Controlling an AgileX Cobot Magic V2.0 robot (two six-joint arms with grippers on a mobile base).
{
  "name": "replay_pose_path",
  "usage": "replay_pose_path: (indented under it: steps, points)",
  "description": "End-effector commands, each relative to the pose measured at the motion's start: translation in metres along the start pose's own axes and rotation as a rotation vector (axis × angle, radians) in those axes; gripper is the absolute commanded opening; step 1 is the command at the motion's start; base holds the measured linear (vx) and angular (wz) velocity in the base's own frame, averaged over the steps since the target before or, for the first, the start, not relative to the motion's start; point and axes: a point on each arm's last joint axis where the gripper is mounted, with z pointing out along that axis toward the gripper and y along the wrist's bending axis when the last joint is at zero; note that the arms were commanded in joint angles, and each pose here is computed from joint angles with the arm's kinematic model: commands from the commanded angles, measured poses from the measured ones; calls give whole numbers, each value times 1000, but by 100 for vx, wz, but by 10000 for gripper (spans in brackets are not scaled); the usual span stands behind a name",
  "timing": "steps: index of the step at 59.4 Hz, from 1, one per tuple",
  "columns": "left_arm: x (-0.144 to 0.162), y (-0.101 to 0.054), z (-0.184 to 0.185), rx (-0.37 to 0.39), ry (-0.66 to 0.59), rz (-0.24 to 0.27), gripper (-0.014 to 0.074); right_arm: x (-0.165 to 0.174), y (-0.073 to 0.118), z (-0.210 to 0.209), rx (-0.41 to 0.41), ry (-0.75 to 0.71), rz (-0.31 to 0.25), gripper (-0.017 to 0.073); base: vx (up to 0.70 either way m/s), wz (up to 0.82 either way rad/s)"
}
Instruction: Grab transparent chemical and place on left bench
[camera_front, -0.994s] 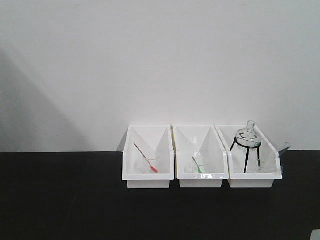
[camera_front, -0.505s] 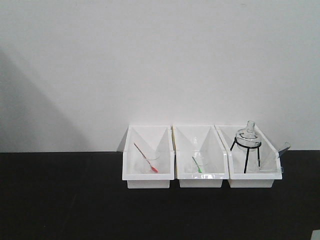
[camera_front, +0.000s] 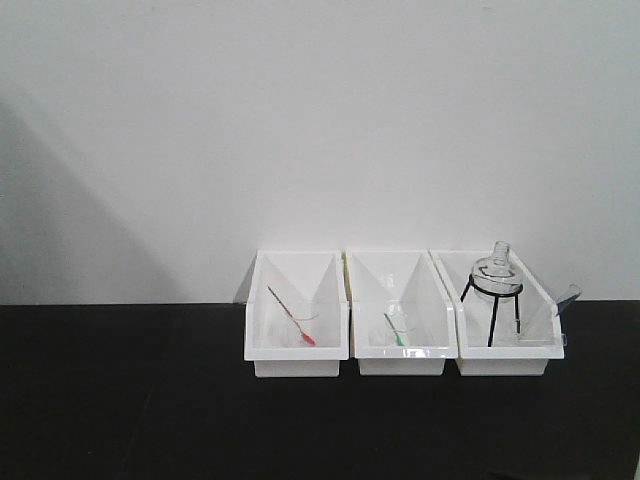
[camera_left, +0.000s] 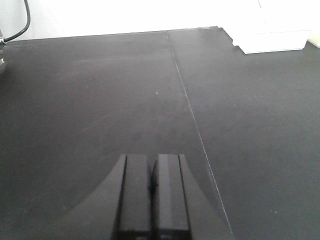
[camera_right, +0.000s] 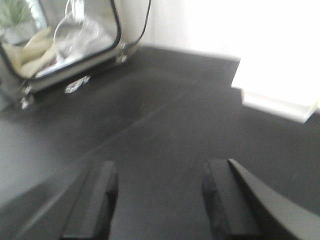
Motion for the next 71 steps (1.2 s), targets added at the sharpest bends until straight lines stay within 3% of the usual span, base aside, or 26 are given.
replay_pose_path:
  steps: [1,15,23,30,45,62,67,71]
  points:
    - [-3,0,-1,-2,-81,-9,-3,-31,2,-6,40,-182,-43,356,0,0]
    - [-3,0,-1,-2,-81,-9,-3,-72,19,-36,234,-221,-191,-10,0,0]
    - [-3,0,-1,-2,-81,-9,-3,-79,35,-62,368,-216,-227,-10,0,0]
    - [-3,0,-1,-2,-81,-9,-3,-74,49,-77,420,-167,-354,-8,0,0]
    - [-3,0,-1,-2,-81,-9,-3,-72,84,-95,331,-238,-459,-7,0,0]
    - [-3,0,-1,-2,-81,-9,-3,-72,90,-99,330,-259,-483,-7,0,0]
    - [-3,0,-1,-2,-81,-9,-3,-76,84,-102,411,-291,-500,-7,0,0]
    - [-3,0,-1,-2,-81,-9,-3,-84,75,-109,547,-368,-491,-7,0,0]
